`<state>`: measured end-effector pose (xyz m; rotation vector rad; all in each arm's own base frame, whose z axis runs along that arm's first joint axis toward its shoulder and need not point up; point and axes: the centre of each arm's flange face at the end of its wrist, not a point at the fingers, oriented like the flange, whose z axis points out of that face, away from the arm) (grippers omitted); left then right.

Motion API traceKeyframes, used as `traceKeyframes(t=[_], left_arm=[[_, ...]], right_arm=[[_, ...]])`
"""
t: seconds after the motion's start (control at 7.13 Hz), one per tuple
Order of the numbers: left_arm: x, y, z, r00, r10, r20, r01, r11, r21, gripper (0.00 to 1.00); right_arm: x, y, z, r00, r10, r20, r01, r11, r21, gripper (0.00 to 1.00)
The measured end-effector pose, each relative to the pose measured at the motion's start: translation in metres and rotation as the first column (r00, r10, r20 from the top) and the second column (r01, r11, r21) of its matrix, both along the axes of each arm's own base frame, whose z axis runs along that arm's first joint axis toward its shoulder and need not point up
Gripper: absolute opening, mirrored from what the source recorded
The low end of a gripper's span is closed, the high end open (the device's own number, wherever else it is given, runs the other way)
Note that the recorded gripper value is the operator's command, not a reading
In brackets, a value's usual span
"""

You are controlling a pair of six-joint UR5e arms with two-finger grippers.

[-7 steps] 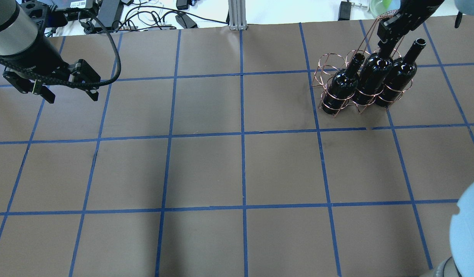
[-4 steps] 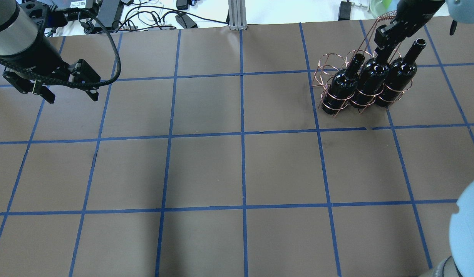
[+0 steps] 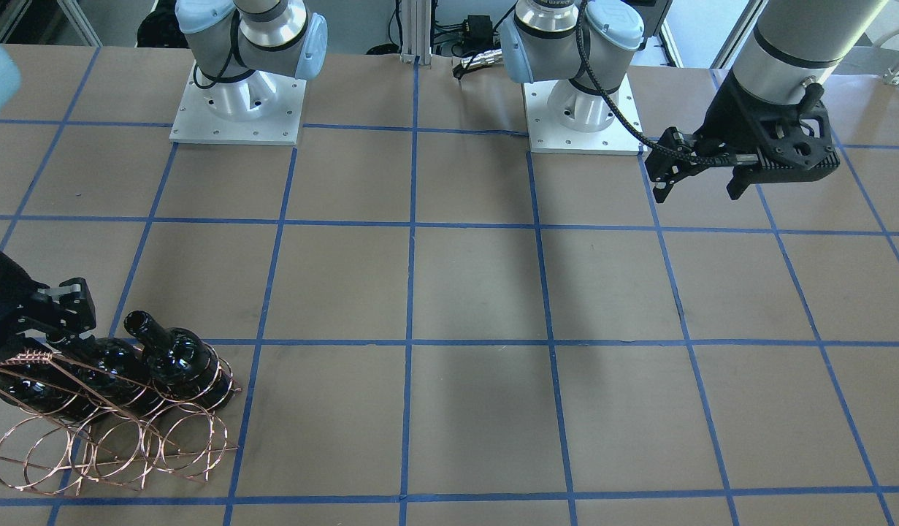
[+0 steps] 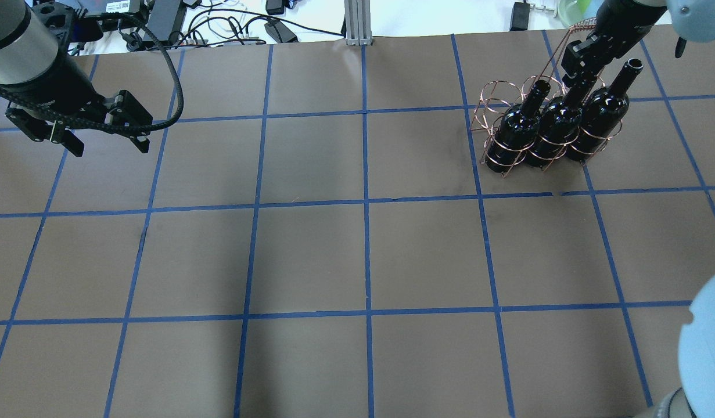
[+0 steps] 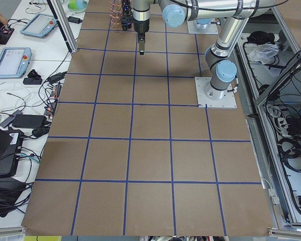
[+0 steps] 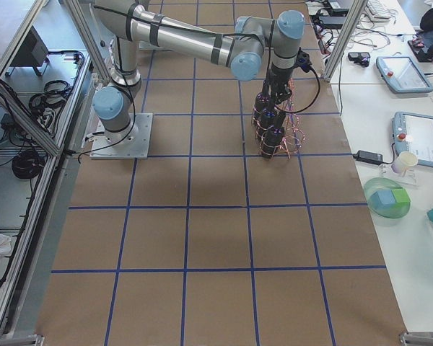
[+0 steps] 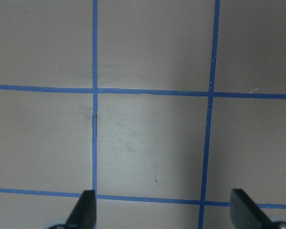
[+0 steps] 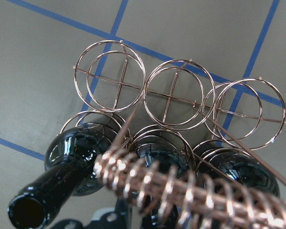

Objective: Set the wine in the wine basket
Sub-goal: 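Release the bottle in the basket and hold the right gripper above it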

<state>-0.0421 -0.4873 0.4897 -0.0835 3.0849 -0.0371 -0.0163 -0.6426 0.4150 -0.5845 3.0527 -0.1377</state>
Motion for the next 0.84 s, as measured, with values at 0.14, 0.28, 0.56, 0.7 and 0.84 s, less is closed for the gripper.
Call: traceKeyframes(t=[0.14,0.28,0.56,0.7,0.84], left_arm=[[-0.004,0.002,0.002,1.000,0.017,-0.001,-0.017,1.000,-0.008,1.00],[-0.009,0.003,0.004,1.000,0.031,-0.005,-0.031,0.999,-0.013,1.00],[-0.046,0.010,0.009,1.000,0.009,-0.008,-0.010,0.999,-0.032,1.00],[-0.072,0.016,0.013,1.000,-0.010,-0.006,0.010,0.999,-0.044,1.00],[-0.092,0.022,0.016,0.999,-0.033,-0.006,0.033,0.998,-0.054,1.00]], right_arm=[[0.001,0.005,0.009,1.000,-0.010,-0.007,0.010,1.000,-0.003,1.00],[0.004,0.020,0.032,0.999,-0.041,-0.008,0.041,0.999,-0.007,1.00],[0.017,0.067,0.087,0.989,-0.147,0.001,0.147,0.989,0.008,1.00],[0.025,0.091,0.110,0.965,-0.263,0.008,0.263,0.965,0.016,1.00],[0.036,0.111,0.128,0.918,-0.396,0.016,0.396,0.918,0.018,1.00]])
